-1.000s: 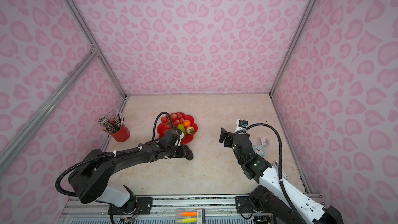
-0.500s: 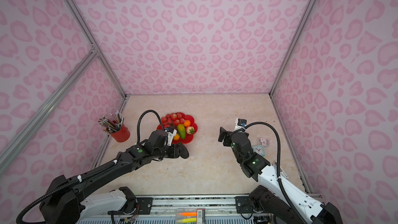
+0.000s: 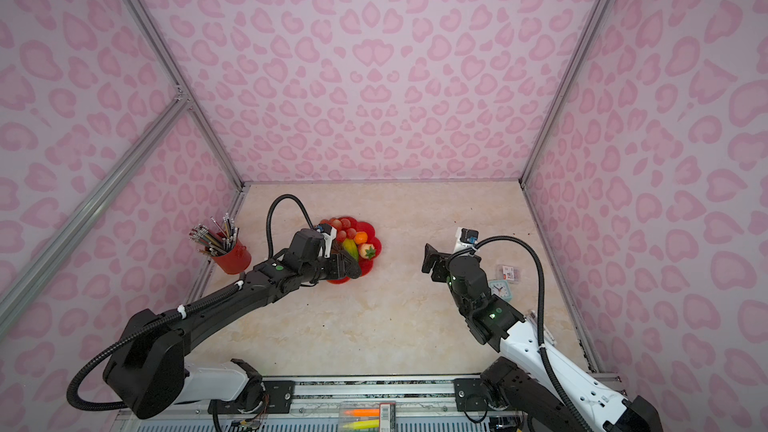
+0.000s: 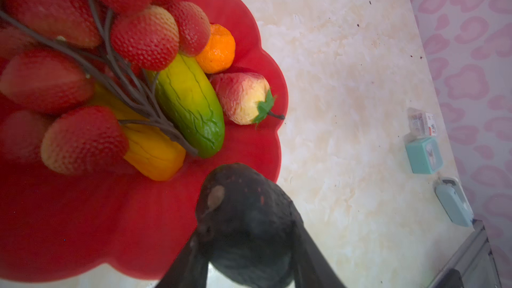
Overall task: Place and organize the fake fruits in the fruit bowl
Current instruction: 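Lift the avocado with the left gripper and set it in the bowl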
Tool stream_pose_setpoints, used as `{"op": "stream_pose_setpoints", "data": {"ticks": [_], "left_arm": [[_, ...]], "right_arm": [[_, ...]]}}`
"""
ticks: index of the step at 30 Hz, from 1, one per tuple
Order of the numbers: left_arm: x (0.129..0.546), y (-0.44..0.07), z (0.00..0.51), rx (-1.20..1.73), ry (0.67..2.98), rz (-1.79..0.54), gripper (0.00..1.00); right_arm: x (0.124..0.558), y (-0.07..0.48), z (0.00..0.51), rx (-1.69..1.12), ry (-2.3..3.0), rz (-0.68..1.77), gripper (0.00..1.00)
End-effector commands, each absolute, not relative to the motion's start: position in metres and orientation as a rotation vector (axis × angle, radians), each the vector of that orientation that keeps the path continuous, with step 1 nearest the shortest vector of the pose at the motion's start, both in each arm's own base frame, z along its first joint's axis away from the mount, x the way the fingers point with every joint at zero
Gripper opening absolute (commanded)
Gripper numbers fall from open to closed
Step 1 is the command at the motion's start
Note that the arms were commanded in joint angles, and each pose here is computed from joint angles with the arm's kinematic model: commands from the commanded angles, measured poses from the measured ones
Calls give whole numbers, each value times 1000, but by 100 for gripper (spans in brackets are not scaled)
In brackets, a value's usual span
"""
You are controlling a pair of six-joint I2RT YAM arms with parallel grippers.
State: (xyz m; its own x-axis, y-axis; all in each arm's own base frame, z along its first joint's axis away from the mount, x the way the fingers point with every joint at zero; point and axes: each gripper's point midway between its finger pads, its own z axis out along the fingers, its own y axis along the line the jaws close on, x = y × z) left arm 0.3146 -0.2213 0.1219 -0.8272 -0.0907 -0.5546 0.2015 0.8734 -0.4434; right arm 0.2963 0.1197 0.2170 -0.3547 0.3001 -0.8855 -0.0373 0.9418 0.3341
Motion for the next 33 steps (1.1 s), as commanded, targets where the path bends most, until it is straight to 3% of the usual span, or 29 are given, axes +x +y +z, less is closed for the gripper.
{"op": "stream_pose_setpoints", "data": {"ticks": [1,5,8,11,15,26,33], "left_arm": [[333,-221,124,65,2404,-656,42],[341,-221,116,55,2408,-653,42],[341,-222,105,54,2434,-645,51],[340,-219,99,51,2449,-626,67],[338,-218,107,56,2421,-638,71],[330,-187,226,100,2031,-580,77],[305,-95,264,-20,1677,-172,81]], "right_arm": [[296,119,217,196,1905,351,98],[297,118,216,198,1905,345,98],[298,118,215,196,1910,341,98],[299,119,215,193,1913,337,98],[302,118,215,194,1916,328,98],[316,124,220,153,1947,301,98],[330,126,213,105,1998,207,98]]}}
